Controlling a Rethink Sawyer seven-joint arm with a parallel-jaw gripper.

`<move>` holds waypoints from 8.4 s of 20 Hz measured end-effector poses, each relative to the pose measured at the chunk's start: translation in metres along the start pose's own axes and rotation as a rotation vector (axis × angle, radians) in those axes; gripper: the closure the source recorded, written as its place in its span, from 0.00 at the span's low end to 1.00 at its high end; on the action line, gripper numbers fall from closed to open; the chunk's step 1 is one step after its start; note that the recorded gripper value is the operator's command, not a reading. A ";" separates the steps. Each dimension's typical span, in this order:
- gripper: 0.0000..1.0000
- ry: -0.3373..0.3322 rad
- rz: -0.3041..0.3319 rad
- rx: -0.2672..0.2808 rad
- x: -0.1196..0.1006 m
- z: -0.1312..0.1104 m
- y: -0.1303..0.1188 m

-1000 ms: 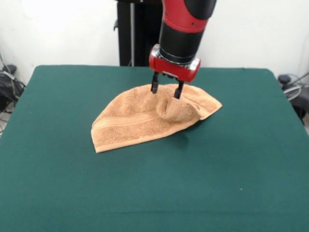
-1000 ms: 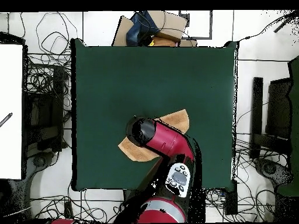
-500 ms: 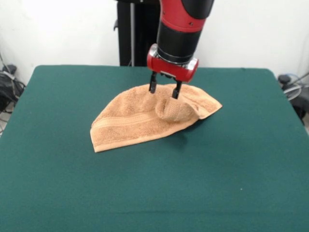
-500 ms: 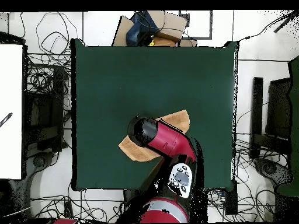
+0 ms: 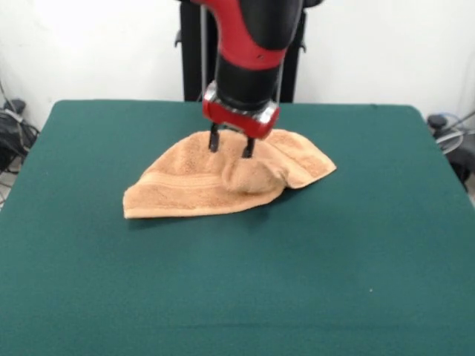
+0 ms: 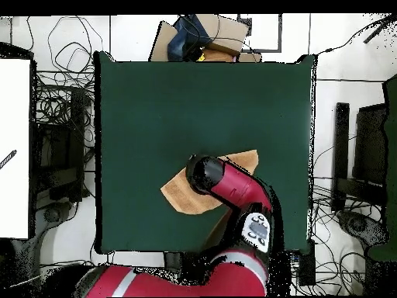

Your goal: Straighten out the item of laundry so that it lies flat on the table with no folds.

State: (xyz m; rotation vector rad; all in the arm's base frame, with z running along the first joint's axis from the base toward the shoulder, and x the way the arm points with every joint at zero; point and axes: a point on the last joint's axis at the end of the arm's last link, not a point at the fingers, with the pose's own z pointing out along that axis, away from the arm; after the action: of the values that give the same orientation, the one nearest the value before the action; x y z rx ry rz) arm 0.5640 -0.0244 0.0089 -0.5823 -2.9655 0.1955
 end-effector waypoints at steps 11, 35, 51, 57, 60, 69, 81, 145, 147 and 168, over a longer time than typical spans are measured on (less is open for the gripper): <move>0.00 0.000 0.025 -0.021 -0.018 0.050 -0.008; 0.00 -0.078 -0.130 0.010 0.003 -0.008 0.101; 0.00 -0.094 -0.104 -0.034 -0.007 -0.054 0.108; 0.00 -0.117 -0.076 -0.049 -0.018 -0.071 0.094; 0.00 -0.121 -0.061 -0.053 -0.021 -0.077 0.087; 0.00 -0.073 0.007 -0.045 -0.034 -0.040 0.047; 0.00 -0.038 0.032 -0.001 -0.035 0.058 0.024; 1.00 0.038 -0.016 -0.014 -0.056 0.060 0.036; 1.00 0.064 -0.019 -0.023 -0.060 0.060 0.035; 1.00 0.154 -0.050 0.076 -0.074 0.062 0.049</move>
State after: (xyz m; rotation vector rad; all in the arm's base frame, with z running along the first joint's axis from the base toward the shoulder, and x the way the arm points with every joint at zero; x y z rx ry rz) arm 0.6420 -0.0139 -0.0664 -0.4895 -2.8071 0.2457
